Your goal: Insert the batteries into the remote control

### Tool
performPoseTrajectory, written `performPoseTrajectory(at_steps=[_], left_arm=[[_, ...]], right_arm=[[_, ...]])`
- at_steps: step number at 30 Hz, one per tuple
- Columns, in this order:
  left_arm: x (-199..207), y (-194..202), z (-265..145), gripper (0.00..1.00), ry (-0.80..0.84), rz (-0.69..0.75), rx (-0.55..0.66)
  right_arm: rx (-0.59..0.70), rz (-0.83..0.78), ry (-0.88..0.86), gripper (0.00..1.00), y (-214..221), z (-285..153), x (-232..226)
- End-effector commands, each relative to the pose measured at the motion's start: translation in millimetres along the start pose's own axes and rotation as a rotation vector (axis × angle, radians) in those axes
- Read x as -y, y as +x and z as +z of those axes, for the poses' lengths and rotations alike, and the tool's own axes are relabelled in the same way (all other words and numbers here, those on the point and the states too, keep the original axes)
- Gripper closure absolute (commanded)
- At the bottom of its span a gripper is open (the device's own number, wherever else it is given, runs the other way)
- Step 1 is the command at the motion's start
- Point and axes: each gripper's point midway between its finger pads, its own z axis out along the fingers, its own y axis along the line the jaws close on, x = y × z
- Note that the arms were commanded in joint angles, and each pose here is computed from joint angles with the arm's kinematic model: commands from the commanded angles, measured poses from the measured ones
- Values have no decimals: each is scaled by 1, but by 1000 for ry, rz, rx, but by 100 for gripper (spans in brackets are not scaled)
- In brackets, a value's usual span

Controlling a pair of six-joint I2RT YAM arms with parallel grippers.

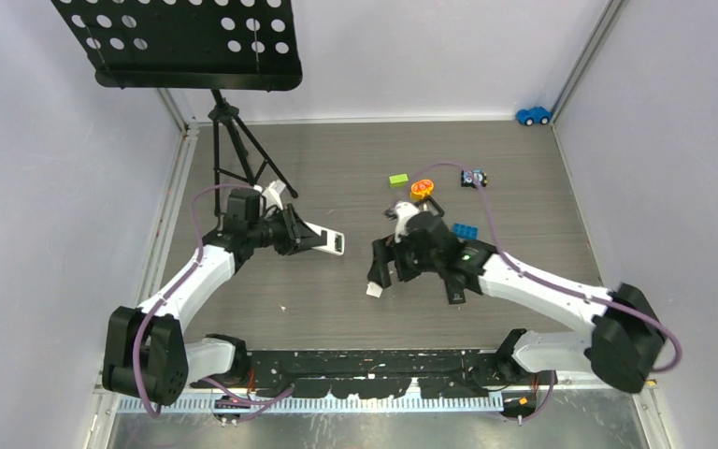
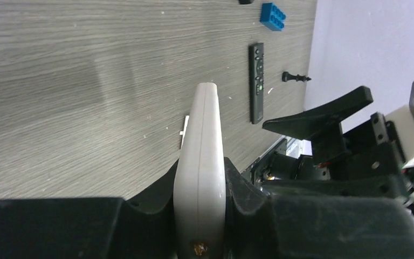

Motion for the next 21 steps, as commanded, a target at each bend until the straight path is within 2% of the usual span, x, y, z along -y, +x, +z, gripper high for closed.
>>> performPoseTrajectory(at_steps=[1, 10, 16, 21], left_arm=[[-1, -2, -9, 100, -21, 44, 12], [-1, 1, -9, 100, -7, 31, -1], [0, 3, -8, 100, 5, 20, -18], [0, 4, -8, 100, 14, 11, -22]], right_arm=[[-116, -336, 153, 15, 9, 13, 12], [-271, -661, 164, 18, 29, 51, 18], [-368, -742, 100, 18, 50, 73, 22], [-388, -768, 55, 19, 58, 83, 21]])
